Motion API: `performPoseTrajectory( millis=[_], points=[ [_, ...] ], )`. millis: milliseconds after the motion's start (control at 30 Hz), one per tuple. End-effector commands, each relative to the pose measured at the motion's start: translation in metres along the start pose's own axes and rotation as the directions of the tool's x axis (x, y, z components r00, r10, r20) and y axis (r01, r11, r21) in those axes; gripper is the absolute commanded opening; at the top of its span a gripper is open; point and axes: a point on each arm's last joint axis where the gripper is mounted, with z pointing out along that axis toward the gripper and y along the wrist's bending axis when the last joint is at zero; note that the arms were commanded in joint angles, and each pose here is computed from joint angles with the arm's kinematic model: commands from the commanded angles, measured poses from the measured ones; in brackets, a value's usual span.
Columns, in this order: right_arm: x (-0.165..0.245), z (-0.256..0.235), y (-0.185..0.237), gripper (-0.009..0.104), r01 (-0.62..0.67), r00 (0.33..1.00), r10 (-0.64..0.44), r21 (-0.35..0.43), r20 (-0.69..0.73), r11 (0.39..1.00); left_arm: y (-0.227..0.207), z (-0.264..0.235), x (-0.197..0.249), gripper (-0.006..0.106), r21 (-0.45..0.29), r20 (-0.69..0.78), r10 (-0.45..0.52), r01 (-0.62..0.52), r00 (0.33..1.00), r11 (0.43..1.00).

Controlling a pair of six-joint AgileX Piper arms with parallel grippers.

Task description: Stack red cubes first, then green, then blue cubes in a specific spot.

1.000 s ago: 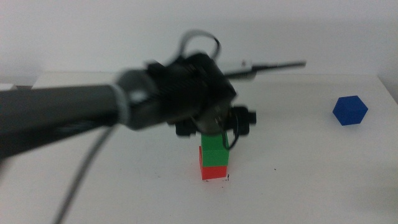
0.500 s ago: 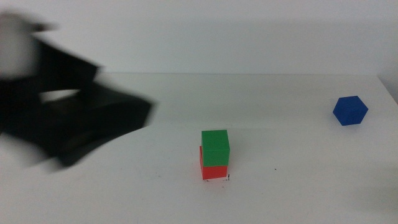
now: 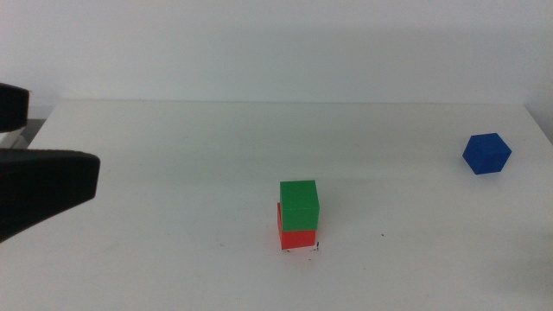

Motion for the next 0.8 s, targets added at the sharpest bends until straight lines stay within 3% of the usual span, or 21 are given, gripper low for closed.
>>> performPoseTrajectory(
  millis=[0, 300, 400, 500, 667, 767],
  points=[
    [0.000, 0.000, -0.001, 0.093, 0.012, 1.000, -0.012, 0.010, 0.011, 1.000, 0.000, 0.000, 0.000, 0.093, 0.001, 0.011, -0.008, 0.008, 1.000, 1.000],
    [0.000, 0.000, -0.001, 0.093, 0.012, 1.000, -0.012, 0.010, 0.011, 1.000, 0.000, 0.000, -0.002, 0.093, 0.002, 0.034, -0.008, 0.008, 0.999, 1.000],
    [-0.006, 0.000, -0.001, 0.093, 0.011, 0.997, -0.012, 0.012, 0.076, 1.000, 0.000, 0.000, -0.002, 0.093, 0.002, 0.034, -0.008, 0.008, 0.999, 1.000],
    [-0.030, -0.006, 0.000, 0.093, -0.018, 0.997, 0.017, 0.007, 0.074, 1.000, 0.000, 0.000, -0.002, 0.093, 0.002, 0.034, -0.008, 0.008, 0.999, 1.000],
    [-0.093, 0.018, 0.001, 0.093, -0.145, 0.967, 0.148, 0.027, -0.207, 0.989, 0.000, 0.000, -0.002, 0.093, 0.002, 0.034, -0.008, 0.008, 0.999, 1.000],
    [-0.121, 0.052, 0.000, 0.093, -0.100, 0.907, 0.109, 0.043, -0.406, 0.994, 0.000, 0.000, -0.002, 0.093, 0.002, 0.034, -0.008, 0.008, 0.999, 1.000]
  ],
)
